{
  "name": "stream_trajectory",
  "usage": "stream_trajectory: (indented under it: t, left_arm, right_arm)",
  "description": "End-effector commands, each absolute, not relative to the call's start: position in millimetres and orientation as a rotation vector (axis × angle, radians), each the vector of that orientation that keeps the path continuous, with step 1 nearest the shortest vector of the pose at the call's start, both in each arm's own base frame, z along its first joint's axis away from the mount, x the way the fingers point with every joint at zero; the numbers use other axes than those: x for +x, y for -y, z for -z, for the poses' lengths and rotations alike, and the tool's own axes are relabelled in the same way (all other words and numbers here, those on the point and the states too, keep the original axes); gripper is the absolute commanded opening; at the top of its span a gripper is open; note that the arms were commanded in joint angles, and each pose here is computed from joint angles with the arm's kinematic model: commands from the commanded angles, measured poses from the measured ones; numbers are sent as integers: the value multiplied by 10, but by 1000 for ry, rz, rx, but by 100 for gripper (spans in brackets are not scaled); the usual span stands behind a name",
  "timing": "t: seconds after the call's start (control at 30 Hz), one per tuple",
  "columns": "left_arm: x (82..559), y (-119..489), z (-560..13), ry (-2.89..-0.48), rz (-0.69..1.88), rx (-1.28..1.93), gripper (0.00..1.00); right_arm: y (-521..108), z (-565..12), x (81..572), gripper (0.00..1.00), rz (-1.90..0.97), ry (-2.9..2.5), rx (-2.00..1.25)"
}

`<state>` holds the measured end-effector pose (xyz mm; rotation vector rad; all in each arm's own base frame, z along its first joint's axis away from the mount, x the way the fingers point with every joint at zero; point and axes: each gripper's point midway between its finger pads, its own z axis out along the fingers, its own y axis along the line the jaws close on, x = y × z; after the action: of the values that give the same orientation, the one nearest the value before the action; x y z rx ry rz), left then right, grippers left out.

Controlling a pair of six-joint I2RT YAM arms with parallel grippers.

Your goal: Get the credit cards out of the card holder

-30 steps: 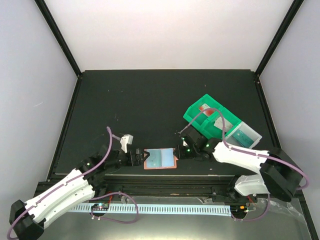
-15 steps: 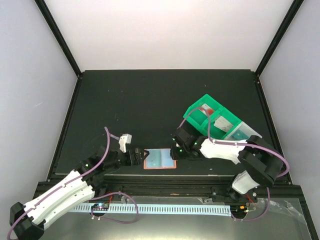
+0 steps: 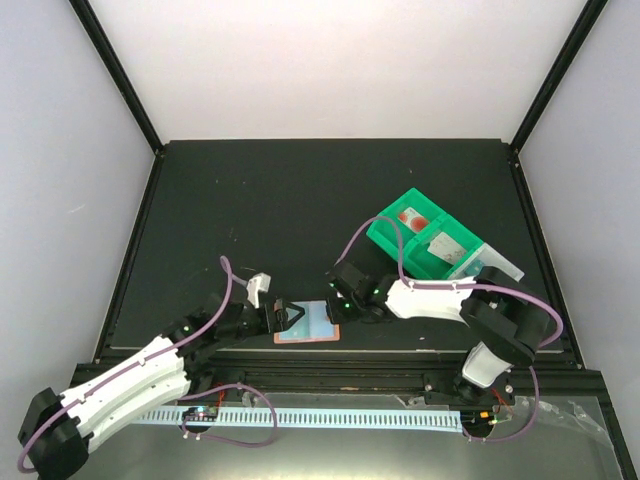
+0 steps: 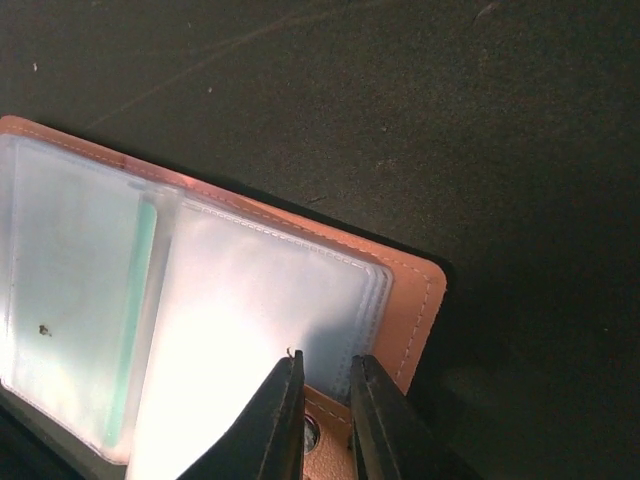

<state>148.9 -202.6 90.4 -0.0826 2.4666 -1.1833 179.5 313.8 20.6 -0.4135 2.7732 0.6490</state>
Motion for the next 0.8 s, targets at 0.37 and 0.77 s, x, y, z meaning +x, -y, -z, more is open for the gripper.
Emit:
stream_trajectory:
  t: [0.37,0.77]
  left_arm:
    - [1602,2067,-867,-2429,1165,-59,96]
    - [1577,2028,-698,-2446,1149,-71,99]
  right_arm:
    - [-3110,-321,1771,15,-689,-2737,-366]
    - [-3088,-233,1754,14,-677,-2753,-362]
